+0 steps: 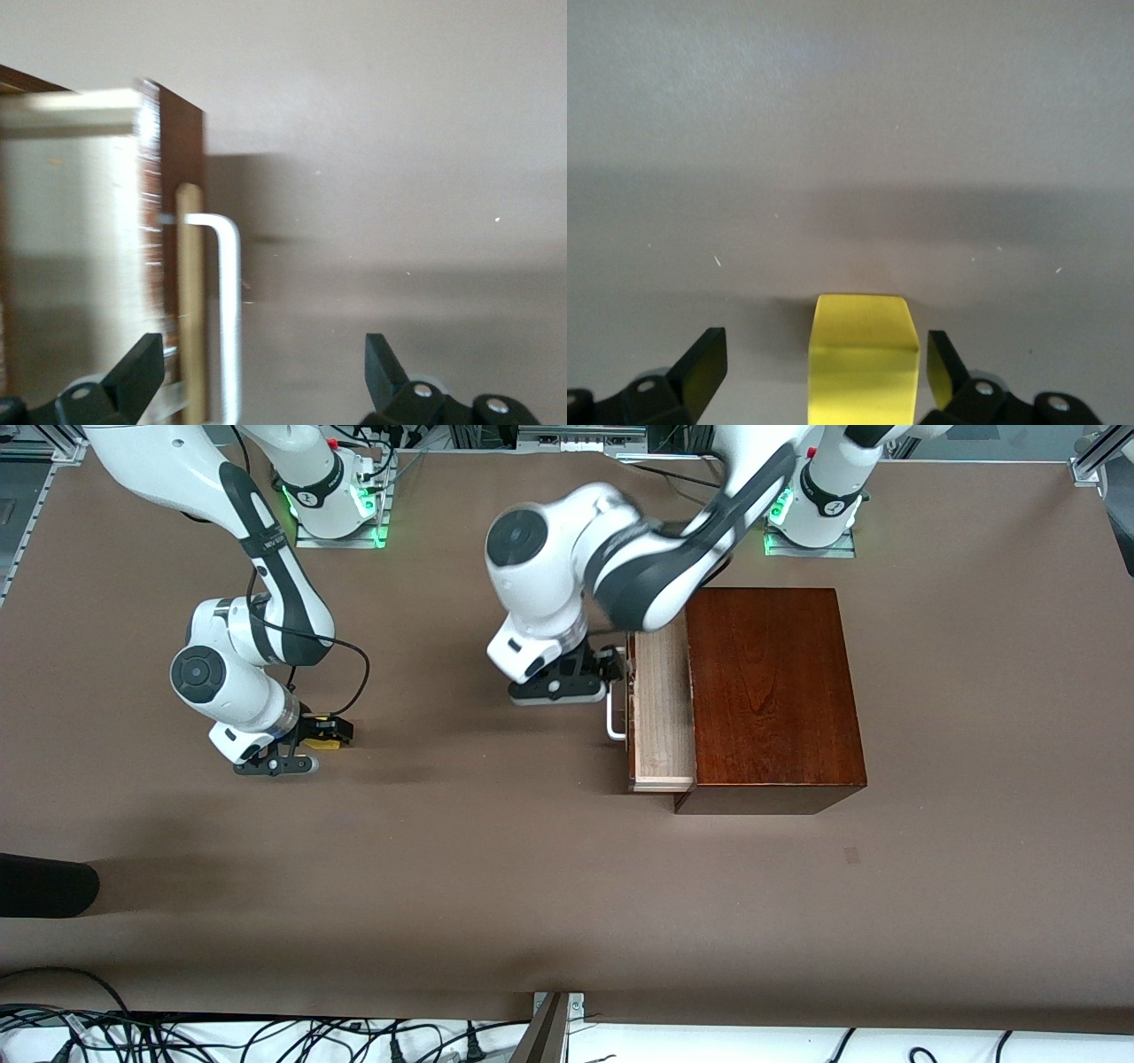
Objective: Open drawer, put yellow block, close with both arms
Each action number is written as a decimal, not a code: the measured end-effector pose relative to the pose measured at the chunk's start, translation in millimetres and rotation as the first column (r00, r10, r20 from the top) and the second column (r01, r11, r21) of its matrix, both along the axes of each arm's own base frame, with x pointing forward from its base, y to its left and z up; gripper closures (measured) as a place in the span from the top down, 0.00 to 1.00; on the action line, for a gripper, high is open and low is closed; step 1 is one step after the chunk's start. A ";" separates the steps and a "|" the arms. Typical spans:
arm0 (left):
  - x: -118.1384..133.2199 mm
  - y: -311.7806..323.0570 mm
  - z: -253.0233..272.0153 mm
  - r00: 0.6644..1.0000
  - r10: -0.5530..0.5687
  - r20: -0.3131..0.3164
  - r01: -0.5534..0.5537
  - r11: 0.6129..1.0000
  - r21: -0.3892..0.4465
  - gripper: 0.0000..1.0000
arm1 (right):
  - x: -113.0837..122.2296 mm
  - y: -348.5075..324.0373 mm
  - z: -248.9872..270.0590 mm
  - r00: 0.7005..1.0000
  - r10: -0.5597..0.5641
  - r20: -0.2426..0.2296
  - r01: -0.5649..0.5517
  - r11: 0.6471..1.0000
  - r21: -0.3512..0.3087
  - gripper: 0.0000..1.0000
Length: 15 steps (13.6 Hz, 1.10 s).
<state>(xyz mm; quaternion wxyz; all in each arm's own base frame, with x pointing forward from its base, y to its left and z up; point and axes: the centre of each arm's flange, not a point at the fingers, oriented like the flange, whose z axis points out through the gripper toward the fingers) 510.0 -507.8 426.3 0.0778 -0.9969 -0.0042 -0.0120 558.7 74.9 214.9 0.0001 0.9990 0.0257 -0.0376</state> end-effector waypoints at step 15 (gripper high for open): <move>85.6 356.4 177.7 0.991 -0.066 -0.118 0.054 0.993 -0.104 1.00 | -20.8 -7.4 -28.8 1.000 0.006 0.003 -0.006 1.000 -0.006 0.66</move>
